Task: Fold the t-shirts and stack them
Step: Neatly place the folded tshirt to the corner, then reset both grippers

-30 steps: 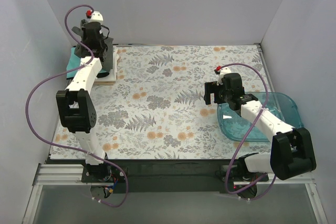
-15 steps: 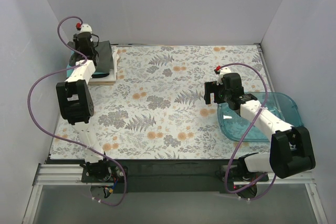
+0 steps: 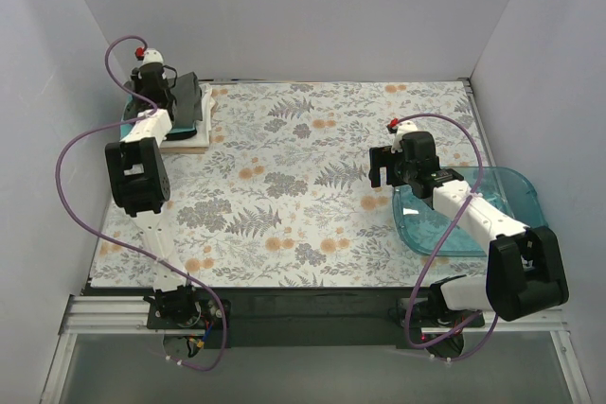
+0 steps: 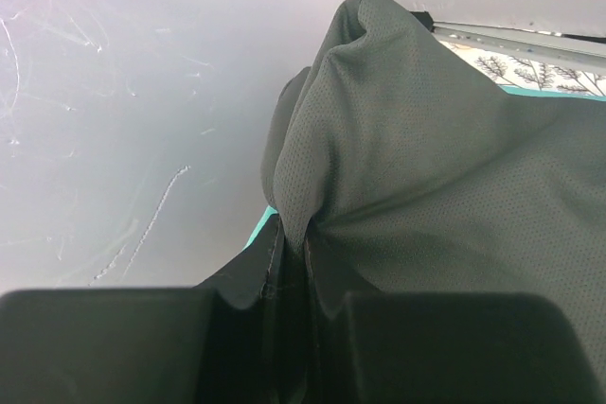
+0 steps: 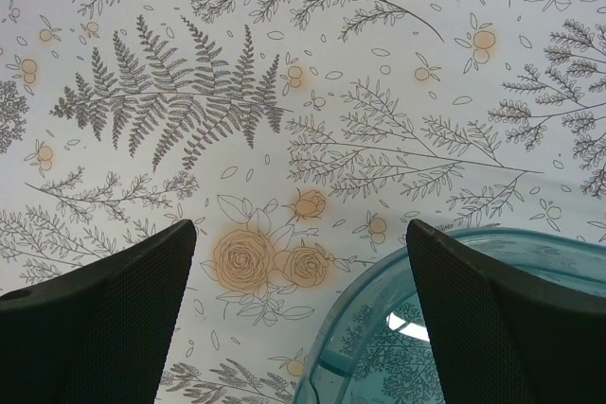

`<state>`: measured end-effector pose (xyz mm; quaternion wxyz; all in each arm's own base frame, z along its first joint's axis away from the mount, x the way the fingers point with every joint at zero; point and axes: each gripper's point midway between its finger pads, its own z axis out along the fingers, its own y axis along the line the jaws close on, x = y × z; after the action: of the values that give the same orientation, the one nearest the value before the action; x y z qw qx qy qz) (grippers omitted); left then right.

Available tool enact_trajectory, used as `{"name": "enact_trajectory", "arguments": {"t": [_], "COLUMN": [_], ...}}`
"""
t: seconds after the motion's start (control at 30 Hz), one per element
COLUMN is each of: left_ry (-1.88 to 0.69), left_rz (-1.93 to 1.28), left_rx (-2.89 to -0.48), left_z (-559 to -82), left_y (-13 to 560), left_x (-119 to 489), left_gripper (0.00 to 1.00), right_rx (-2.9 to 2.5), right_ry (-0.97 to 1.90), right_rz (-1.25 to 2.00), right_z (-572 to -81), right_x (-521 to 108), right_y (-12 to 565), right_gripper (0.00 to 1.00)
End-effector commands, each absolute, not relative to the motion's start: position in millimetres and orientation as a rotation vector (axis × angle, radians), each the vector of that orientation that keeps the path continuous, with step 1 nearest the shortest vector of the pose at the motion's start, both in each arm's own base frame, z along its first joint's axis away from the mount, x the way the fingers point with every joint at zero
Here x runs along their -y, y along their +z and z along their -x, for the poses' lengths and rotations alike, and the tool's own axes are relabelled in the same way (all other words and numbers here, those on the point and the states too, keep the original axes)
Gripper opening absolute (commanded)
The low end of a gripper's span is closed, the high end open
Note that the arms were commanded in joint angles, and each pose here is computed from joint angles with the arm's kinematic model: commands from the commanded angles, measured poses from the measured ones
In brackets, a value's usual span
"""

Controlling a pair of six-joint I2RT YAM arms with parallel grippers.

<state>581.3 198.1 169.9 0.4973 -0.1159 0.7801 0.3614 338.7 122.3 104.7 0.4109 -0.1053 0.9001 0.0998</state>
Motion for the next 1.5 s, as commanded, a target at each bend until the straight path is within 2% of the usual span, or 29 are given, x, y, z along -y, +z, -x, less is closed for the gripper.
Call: {"name": "enact_trajectory", "arguments": {"t": [0.0, 0.03, 0.13, 0.17, 0.2, 0.27, 0.4, 0.53, 0.6, 0.63, 0.7, 0.77, 0.83, 0.87, 0.97, 1.03, 1.07, 1.13, 1.17, 1.3, 1.47], "left_ry": [0.903, 0.899, 0.912, 0.911, 0.914, 0.896, 0.851, 0.703, 0.6, 0.503, 0.41, 0.196, 0.054, -0.13, -0.338, -0.393, -0.37, -0.39, -0.381, -0.398, -0.446], "left_rz": [0.363, 0.37, 0.397, 0.409, 0.419, 0.455, 0.525, 0.576, 0.548, 0.512, 0.489, 0.463, 0.484, 0.522, 0.572, 0.554, 0.537, 0.546, 0.496, 0.484, 0.411], "left_rx": [-1.781, -1.781, -1.776, -1.769, -1.765, -1.735, -1.66, -1.656, -1.654, -1.636, -1.639, -1.663, -1.755, -1.776, -1.888, -1.909, -1.975, -1.98, -2.059, -2.112, -2.127], "left_z": [-584, -584, -580, -579, -577, -574, -566, -554, -554, -550, -543, -533, -520, -511, -472, -448, -429, -404, -379, -322, -285], "left_y": [204, 203, 204, 206, 207, 222, 263, 306, 324, 343, 346, 353, 331, 330, 292, 274, 240, 226, 192, 152, 144], "left_x": [-217, -218, -223, -223, -224, -223, -216, -180, -137, -95, -57, 0, 31, 62, 107, 141, 150, 165, 183, 203, 215], "left_gripper": [0.0, 0.0, 0.45, 0.66, 0.73, 0.8, 0.86, 0.87, 0.88, 0.88, 0.89, 0.89, 0.9, 0.9, 0.91, 0.92, 0.92, 0.92, 0.92, 0.92, 0.93], "right_rx": [-2.334, -2.339, -2.342, -2.345, -2.348, -2.344, -2.318, -2.278, -2.253, -2.246, -2.219, -2.203, -2.193, -2.195, -2.197, -2.199, -2.198, -2.191, -2.189, -2.155, -2.118], "right_ry": [0.196, 0.194, 0.198, 0.198, 0.198, 0.2, 0.23, 0.274, 0.293, 0.303, 0.318, 0.326, 0.329, 0.334, 0.339, 0.335, 0.329, 0.335, 0.349, 0.406, 0.44], "right_rz": [0.253, 0.252, 0.255, 0.255, 0.255, 0.255, 0.255, 0.246, 0.242, 0.235, 0.23, 0.224, 0.217, 0.203, 0.194, 0.187, 0.176, 0.166, 0.166, 0.162, 0.148], "right_z": [-330, -330, -329, -329, -328, -329, -328, -326, -323, -322, -319, -317, -313, -312, -307, -305, -305, -303, -302, -300, -299], "right_x": [-113, -112, -113, -112, -112, -113, -116, -120, -121, -123, -123, -123, -121, -121, -120, -119, -117, -117, -118, -125, -128], "right_y": [87, 86, 85, 84, 84, 85, 95, 109, 116, 120, 128, 132, 134, 133, 131, 129, 129, 130, 130, 131, 134], "right_gripper": [0.98, 0.98, 0.98, 0.98, 0.98, 0.98, 0.98, 0.98, 0.98, 0.98, 0.98, 0.98, 0.98, 0.98, 0.98, 0.98, 0.98, 0.98, 0.98, 0.98, 0.98]}}
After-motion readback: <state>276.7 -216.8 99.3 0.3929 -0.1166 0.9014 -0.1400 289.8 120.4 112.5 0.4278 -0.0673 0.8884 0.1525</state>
